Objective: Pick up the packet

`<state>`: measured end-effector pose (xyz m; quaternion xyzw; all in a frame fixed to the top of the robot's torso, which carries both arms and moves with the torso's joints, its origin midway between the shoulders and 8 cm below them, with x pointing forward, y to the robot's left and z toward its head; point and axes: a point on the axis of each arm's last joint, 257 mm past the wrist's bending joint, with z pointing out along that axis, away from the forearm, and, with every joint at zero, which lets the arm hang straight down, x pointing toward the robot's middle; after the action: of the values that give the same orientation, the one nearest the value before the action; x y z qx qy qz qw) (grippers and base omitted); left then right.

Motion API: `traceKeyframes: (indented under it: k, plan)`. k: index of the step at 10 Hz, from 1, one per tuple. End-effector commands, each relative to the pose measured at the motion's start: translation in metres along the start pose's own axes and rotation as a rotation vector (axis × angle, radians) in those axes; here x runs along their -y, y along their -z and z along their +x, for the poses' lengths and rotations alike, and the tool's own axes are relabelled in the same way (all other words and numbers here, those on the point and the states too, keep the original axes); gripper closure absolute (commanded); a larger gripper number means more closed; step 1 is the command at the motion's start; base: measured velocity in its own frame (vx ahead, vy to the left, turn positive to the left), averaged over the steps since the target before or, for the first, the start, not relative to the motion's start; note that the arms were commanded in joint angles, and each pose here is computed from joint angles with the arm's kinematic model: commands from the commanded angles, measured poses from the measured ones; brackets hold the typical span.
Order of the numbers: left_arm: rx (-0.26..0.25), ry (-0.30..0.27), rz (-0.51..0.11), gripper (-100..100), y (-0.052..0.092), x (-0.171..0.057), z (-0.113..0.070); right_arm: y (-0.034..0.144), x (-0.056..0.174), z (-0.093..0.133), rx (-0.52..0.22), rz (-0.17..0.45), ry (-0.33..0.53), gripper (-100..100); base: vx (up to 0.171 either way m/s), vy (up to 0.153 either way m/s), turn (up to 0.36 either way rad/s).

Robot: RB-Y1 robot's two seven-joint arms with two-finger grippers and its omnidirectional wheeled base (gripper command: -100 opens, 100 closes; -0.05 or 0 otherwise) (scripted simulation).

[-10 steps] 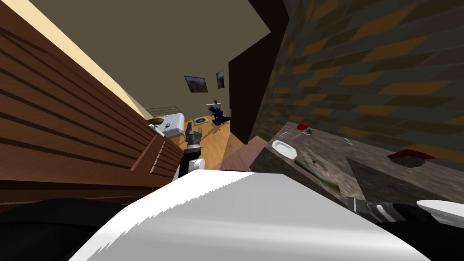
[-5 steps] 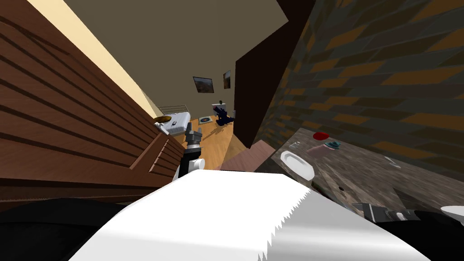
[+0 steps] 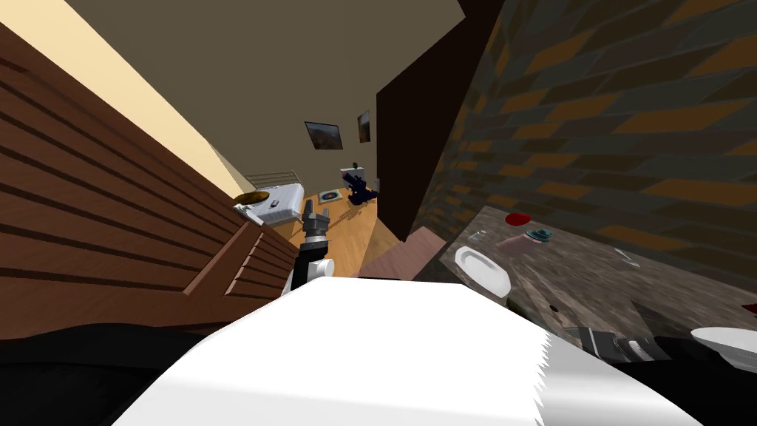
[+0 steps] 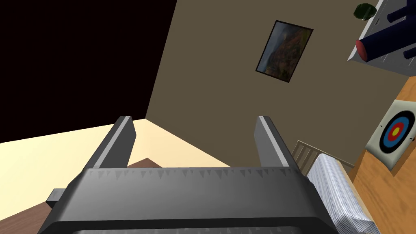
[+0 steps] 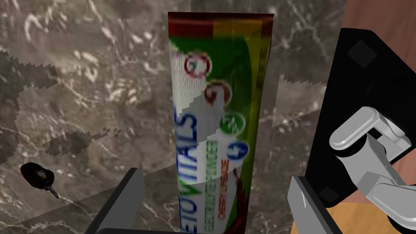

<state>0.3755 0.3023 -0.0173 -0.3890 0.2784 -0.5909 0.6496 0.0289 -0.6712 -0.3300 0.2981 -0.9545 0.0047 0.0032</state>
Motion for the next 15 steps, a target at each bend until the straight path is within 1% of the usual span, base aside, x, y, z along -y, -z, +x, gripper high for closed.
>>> traceKeyframes:
  k: [1,7,8,9,13,14,15]
  plan:
    - [0.000,0.000,0.000,0,0.000,0.000,0.000,-0.004,-0.003,-0.008,-0.001,-0.001,0.026,-100,0.073,-0.037,-0.177]
    - [0.000,0.000,0.000,0,0.000,0.000,0.000,-0.018,-0.013,-0.042,0.009,0.006,0.134,-100,0.080,-0.036,-0.176]
    - [0.000,0.000,0.000,0,0.000,0.000,0.000,-0.016,-0.012,-0.037,0.006,0.003,0.121,-100,0.039,-0.011,-0.029]
    - [0.000,0.000,0.000,0,0.000,0.000,0.000,-0.017,-0.012,-0.037,0.007,0.005,0.123,100,0.006,-0.002,0.006]
    - [0.000,0.000,0.000,0,0.000,0.000,0.000,-0.016,-0.012,-0.037,0.006,0.004,0.123,100,0.000,0.000,0.000]
    - [0.000,0.000,0.000,0,0.000,0.000,0.000,-0.016,-0.012,-0.037,0.006,0.004,0.123,0,0.000,0.000,0.000]
    - [0.000,0.000,0.000,0,0.000,0.000,0.000,-0.014,-0.009,-0.030,0.003,0.002,0.097,100,-0.066,0.031,0.253]
